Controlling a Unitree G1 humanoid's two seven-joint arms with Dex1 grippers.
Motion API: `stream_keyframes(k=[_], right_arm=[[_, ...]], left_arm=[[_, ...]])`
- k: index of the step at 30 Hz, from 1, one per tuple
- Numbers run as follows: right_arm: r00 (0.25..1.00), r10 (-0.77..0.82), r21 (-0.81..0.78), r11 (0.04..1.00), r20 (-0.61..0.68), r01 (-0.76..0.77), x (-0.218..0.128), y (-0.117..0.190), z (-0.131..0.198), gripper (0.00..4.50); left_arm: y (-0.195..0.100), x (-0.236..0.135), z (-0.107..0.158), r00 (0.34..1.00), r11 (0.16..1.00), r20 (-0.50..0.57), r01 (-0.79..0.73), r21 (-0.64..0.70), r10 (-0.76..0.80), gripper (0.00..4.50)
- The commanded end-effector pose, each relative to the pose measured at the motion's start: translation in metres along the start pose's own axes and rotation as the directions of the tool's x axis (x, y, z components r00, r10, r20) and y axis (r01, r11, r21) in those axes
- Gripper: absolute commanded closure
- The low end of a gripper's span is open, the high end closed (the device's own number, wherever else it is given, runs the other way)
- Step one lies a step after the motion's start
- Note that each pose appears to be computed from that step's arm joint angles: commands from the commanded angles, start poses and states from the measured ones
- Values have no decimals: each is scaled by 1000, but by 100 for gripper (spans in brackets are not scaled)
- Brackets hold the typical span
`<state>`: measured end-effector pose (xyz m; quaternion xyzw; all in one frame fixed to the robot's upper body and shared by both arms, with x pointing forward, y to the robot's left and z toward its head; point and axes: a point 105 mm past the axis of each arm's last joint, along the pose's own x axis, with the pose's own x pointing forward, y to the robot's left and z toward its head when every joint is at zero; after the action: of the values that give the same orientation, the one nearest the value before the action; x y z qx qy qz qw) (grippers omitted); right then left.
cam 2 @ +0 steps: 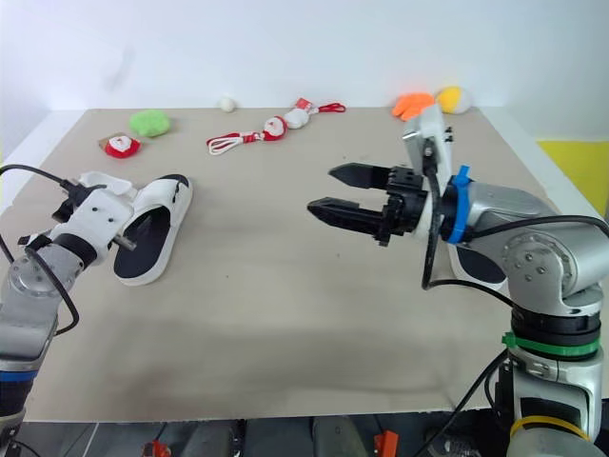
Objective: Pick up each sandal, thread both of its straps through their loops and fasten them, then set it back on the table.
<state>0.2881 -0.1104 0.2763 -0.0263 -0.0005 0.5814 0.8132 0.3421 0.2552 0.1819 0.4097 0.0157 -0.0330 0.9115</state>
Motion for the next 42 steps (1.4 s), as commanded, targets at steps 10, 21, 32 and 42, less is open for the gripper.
stream_keyframes(k=[10,21,32,42], right_arm=[[995,100,-93,991,-2,-100,14,9,9,2],[997,71,-117,991,16,-69,16,8,12,0],[997,61,-121,991,39,-56,17,9,15,0],[999,36,-111,993,2,-36,-8,-4,19,0]], left_arm=[[-5,32,-2,998,980,27,-66,189,62,0],[-15,58,0,998,961,54,-49,273,36,24],[-16,60,5,995,957,103,-46,287,17,445],[-49,0,113,656,901,640,152,407,-400,445]])
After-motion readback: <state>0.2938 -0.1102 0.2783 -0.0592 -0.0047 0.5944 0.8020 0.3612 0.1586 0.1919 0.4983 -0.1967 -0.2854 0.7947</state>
